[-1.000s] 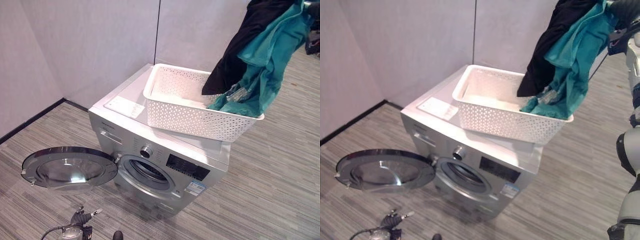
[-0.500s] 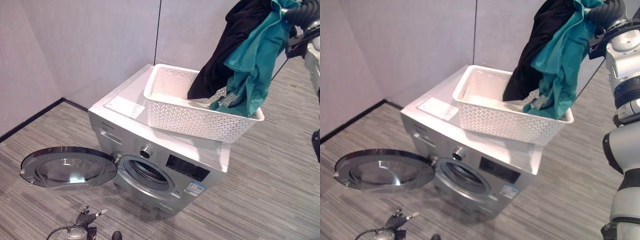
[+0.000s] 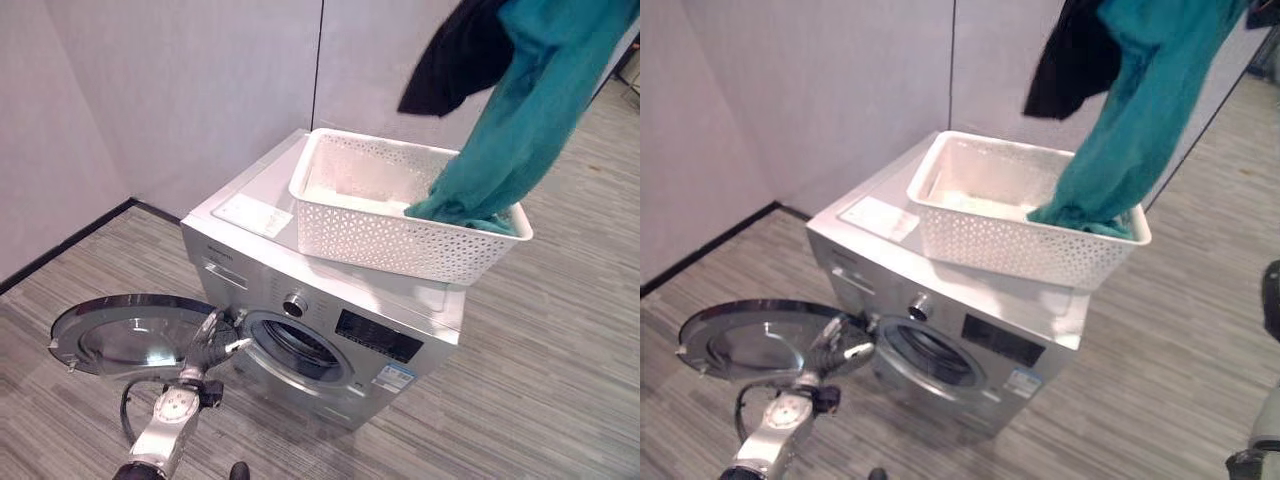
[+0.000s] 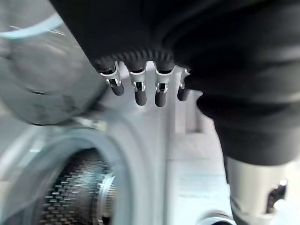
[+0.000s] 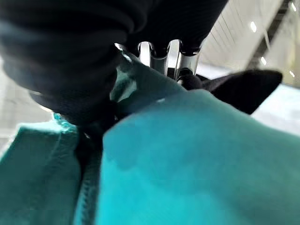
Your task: Grab the laundry basket,head to the washer,open it,put in the laundry and shut it.
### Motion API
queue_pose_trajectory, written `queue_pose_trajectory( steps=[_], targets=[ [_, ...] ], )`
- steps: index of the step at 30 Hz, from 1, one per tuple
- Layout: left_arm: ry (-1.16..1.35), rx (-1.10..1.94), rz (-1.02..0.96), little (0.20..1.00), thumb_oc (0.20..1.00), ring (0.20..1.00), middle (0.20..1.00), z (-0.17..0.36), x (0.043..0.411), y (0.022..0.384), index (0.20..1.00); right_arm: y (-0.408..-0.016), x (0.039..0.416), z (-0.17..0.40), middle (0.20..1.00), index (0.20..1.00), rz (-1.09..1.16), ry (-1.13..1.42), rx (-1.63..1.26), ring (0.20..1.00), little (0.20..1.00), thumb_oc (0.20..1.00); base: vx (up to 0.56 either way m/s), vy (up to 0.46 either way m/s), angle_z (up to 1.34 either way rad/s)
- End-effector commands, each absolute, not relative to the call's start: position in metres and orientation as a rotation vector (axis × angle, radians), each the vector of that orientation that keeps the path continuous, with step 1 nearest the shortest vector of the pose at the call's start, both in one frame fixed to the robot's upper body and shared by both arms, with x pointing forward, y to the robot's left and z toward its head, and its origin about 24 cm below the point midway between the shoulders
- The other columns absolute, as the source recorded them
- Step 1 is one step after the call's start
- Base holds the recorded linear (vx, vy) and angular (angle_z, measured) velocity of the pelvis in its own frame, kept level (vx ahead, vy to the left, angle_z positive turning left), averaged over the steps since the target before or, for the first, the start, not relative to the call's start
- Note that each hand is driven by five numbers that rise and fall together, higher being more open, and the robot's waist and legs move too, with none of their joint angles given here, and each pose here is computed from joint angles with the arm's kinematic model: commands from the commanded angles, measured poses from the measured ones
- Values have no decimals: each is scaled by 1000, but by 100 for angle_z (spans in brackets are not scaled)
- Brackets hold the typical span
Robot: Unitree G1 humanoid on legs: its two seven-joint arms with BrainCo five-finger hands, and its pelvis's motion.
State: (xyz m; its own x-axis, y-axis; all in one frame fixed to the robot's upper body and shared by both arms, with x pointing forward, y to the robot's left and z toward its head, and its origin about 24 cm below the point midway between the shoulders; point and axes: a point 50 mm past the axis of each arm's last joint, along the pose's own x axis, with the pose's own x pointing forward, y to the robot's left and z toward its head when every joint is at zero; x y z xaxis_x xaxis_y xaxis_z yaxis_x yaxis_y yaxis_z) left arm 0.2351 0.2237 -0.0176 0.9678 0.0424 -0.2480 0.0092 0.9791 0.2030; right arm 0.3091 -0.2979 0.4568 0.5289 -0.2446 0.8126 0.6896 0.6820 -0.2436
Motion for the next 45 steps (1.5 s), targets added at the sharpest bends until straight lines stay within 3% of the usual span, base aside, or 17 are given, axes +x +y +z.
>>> queue_pose_trajectory(
  steps=[1,11,16,23,28,33,36,38,40,41,45],
  targets=[
    [196,316,-7,1000,1000,1000,1000,-3,245,237,1000,-299,255,508,200,200,-760,-1115,-590,200,200,200,-38,173,-15],
    [297,359,45,1000,1000,1000,1000,-24,233,246,1000,-318,194,512,200,200,-1070,-1306,-715,200,200,200,-30,148,-21],
    [315,384,41,1000,1000,1000,1000,-26,229,250,1000,-337,177,516,200,200,-1225,-1256,-802,200,200,200,-25,109,-16],
    [333,410,99,1000,1000,1000,1000,-25,224,267,1000,-386,126,529,200,200,-1508,-1142,-686,200,200,200,4,29,-15],
    [342,388,119,1000,1000,1000,1000,-28,223,267,1000,-388,119,533,200,200,-1508,-1123,-710,200,200,200,3,-7,0],
    [288,252,60,1000,1000,1000,1000,-30,231,224,1000,-356,153,519,200,200,-1332,-1186,-908,200,200,200,-9,11,-3],
    [124,154,3,1000,1000,1000,1000,3,242,207,1000,-329,213,457,200,200,-1137,-1224,-850,200,200,200,-105,63,-18],
    [28,197,-95,1000,1000,1000,1000,31,249,207,1000,-338,223,396,200,200,-1120,-1143,-763,200,200,200,-128,39,6],
    [29,209,-101,1000,1000,1000,1000,32,249,209,1000,-341,219,391,200,200,-1132,-1133,-760,200,200,200,-125,98,-5],
    [-111,196,-243,1000,1000,1000,1000,68,264,184,1000,-312,237,363,200,200,-985,-1152,-648,200,200,200,-240,176,-54],
    [-197,146,-357,1000,1000,1000,1000,92,276,157,1000,-286,244,344,200,200,-873,-1172,-609,200,200,200,-219,109,-34]
  ],
)
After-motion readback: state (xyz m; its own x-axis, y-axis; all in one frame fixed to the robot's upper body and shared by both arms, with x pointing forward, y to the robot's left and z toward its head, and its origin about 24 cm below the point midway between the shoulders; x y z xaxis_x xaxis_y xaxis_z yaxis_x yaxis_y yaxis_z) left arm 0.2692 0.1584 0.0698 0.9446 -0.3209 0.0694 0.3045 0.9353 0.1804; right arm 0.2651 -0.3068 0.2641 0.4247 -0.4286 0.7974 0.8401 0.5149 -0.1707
